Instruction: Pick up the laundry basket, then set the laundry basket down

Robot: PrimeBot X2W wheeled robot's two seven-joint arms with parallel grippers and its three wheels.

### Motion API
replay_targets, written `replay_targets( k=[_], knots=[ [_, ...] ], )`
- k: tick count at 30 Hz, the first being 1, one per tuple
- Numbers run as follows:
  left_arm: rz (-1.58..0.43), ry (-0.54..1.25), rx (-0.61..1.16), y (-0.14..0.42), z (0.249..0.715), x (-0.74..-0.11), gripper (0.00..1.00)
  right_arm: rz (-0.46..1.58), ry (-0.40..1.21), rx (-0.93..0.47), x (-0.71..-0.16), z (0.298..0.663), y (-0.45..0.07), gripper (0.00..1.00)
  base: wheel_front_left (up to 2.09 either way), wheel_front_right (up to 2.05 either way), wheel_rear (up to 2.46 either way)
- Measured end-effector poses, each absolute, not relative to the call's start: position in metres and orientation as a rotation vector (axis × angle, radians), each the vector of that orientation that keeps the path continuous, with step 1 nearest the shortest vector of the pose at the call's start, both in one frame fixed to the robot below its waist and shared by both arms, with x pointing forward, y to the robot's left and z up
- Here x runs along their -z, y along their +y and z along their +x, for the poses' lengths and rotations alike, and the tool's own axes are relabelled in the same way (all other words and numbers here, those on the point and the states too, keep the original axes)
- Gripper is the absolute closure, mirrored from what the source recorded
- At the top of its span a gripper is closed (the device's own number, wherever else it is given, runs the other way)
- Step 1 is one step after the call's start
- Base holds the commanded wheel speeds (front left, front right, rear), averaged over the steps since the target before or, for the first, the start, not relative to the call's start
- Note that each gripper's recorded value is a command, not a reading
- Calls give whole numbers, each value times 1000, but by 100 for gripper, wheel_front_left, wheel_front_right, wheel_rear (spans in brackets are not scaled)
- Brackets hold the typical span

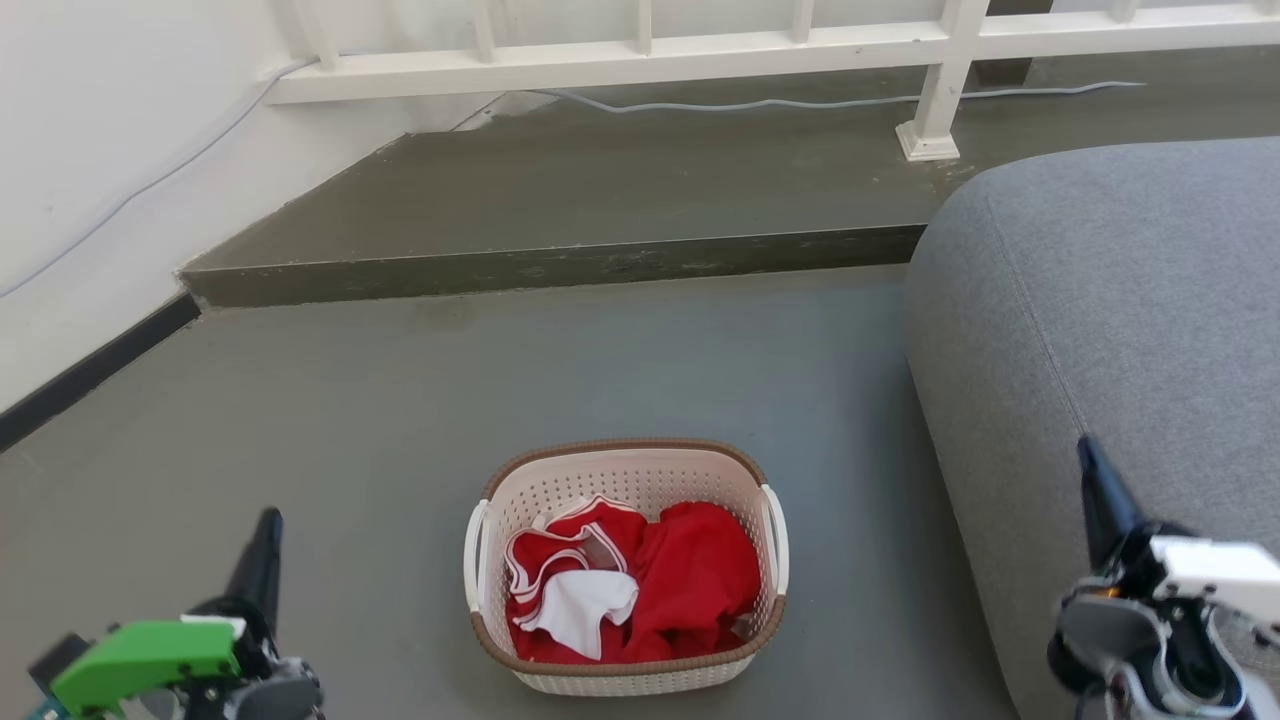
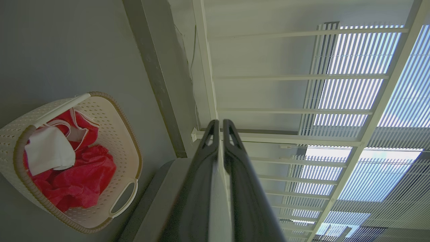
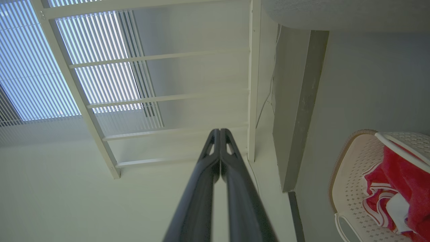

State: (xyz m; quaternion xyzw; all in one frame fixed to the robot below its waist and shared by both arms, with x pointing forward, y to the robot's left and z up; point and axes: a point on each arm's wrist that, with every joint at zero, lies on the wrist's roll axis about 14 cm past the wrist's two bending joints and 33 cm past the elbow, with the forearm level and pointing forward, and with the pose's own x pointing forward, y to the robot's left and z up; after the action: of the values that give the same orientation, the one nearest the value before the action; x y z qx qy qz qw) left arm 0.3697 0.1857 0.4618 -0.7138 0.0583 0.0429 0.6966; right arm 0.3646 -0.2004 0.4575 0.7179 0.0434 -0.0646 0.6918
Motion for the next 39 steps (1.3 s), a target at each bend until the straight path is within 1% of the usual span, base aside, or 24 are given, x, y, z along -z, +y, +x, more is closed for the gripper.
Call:
replay_targets(
  k=[1,4,12,24,30,39],
  knots=[
    [-1599,143,-109,184,367,-456,0,1609,115,163,-450,360,-199,0,0,0,0],
    [-1605,164,-130,182,362,-448,0,1617,138,187,-440,353,-196,0,0,0,0],
    [-1595,149,-109,178,365,-455,0,1610,125,170,-446,356,-194,0,0,0,0],
    [-1506,129,-88,174,370,-463,0,1514,108,118,-461,363,-190,0,0,0,0],
    [-1407,138,-64,173,371,-465,0,1450,101,92,-467,366,-185,0,0,0,0],
    [-1233,146,-29,169,373,-467,0,1290,85,43,-479,373,-181,0,0,0,0]
  ],
)
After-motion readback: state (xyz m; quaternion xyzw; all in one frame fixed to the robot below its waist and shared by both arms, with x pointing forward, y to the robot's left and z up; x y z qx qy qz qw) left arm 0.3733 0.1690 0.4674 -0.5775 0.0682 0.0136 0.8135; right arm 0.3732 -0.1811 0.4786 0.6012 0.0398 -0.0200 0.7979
